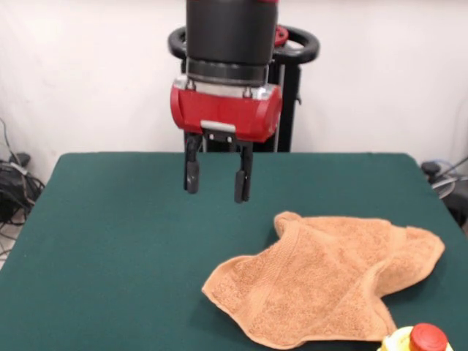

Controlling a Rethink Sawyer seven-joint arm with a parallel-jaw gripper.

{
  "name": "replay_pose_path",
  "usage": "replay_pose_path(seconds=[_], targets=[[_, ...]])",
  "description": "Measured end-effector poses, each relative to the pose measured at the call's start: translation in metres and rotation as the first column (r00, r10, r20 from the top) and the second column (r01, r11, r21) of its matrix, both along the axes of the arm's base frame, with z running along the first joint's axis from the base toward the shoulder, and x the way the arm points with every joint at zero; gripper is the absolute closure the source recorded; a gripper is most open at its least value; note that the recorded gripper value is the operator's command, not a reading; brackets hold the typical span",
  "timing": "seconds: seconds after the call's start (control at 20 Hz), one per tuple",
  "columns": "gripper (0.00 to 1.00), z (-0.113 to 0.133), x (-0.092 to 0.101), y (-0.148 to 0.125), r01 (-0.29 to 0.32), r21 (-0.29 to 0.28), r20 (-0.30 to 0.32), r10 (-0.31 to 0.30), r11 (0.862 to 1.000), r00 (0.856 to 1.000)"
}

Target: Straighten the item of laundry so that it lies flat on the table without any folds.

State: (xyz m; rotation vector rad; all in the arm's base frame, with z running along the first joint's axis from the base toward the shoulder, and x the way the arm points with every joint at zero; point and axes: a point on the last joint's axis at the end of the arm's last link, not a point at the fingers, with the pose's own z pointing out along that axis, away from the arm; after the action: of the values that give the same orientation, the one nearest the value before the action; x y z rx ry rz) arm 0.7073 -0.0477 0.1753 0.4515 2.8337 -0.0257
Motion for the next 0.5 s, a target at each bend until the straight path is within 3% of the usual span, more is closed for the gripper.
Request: replay_pose_path(seconds=[0.25,0.5], targets=[[0.00,0.028,0.003,-0.001,-0.001,-0.010,0.025,0.001,1.000,1.000],[0.00,0.040,0.004,-0.001,-0.001,-0.015,0.038,0.002,1.000,0.999]])
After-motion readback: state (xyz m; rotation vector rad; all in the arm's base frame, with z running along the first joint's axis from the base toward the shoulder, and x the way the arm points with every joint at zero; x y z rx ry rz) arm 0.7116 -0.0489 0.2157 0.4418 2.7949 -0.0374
